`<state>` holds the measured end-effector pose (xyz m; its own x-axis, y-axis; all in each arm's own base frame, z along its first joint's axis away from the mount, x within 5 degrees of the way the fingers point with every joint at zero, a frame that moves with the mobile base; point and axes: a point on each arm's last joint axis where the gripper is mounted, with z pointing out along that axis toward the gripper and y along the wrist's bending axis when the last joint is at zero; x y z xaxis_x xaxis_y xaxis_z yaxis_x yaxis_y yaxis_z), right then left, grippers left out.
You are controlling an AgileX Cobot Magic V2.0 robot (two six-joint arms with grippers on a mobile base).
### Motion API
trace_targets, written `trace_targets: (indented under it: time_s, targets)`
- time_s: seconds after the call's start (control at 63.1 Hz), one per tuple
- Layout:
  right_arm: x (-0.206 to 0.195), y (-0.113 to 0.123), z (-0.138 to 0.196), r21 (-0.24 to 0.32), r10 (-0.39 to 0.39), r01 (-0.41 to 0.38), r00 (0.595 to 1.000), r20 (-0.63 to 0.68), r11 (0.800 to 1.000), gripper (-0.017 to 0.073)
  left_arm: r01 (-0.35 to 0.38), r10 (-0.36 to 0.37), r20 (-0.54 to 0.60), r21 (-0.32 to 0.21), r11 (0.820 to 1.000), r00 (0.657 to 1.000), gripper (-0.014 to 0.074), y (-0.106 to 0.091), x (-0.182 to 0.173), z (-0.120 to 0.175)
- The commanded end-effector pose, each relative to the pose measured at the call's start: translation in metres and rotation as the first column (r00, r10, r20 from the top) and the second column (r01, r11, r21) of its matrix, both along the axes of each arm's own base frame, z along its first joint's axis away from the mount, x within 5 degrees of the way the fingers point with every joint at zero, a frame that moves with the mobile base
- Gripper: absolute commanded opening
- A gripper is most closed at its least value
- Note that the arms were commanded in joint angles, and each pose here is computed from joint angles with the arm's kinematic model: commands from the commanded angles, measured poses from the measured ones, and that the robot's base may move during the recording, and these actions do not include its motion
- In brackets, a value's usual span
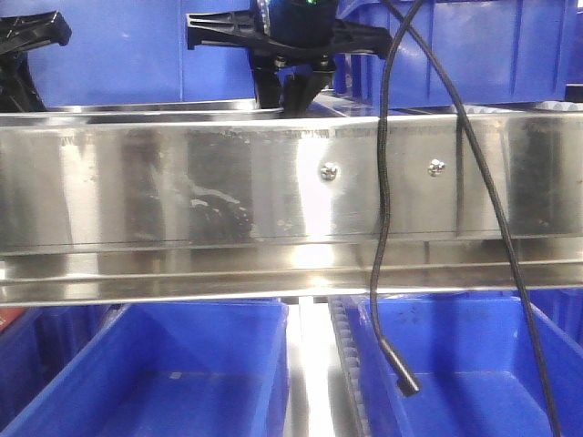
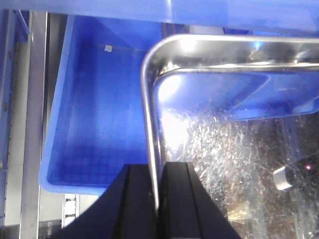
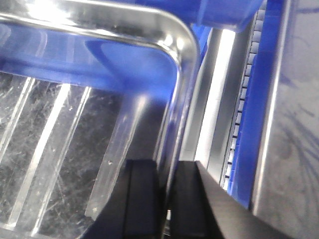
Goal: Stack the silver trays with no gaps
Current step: 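Lift the silver tray with both grippers up off the shelf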
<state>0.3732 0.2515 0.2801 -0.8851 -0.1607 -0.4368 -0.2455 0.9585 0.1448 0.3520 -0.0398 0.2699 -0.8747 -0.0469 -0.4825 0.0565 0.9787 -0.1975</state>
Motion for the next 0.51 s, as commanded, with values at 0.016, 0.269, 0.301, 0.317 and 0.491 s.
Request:
trace_targets:
  time_s: [0.016, 0.269, 0.301, 0.317, 0.491]
  targets:
    - [-0.006, 0.008, 0.006, -0.017, 0.027, -0.026, 0.999, 0.039, 1.0, -0.0076, 0.013, -0.013, -0.008, -0.018, 1.0, 1.0, -0.0016, -0.004, -0.005, 0.006]
    - [-0.022, 0.016, 0.031, -0.045, 0.037, -0.031, 0.989, 0.144, 0.999, -0.0076, 0.01, -0.007, 0.13, -0.025, 1.0, 0.992, -0.0016, -0.002, -0.024, 0.047]
    - [-0.024, 0.015, 0.036, -0.037, 0.039, -0.033, 0.987, 0.156, 0.999, -0.0076, 0.011, -0.007, 0.146, -0.027, 1.0, 0.989, -0.0016, -0.002, -0.027, 0.053]
    - [-0.025, 0.016, 0.038, -0.034, 0.041, -0.036, 0.986, 0.16, 0.999, -0.0076, 0.011, -0.007, 0.155, -0.027, 1.0, 0.988, -0.0016, -0.001, -0.029, 0.056]
    - [-0.038, 0.013, 0.067, 0.002, 0.022, -0.023, 0.974, 0.226, 1.0, -0.0076, 0.006, 0.005, 0.27, -0.039, 0.999, 0.963, -0.0016, 0.0, -0.05, 0.089]
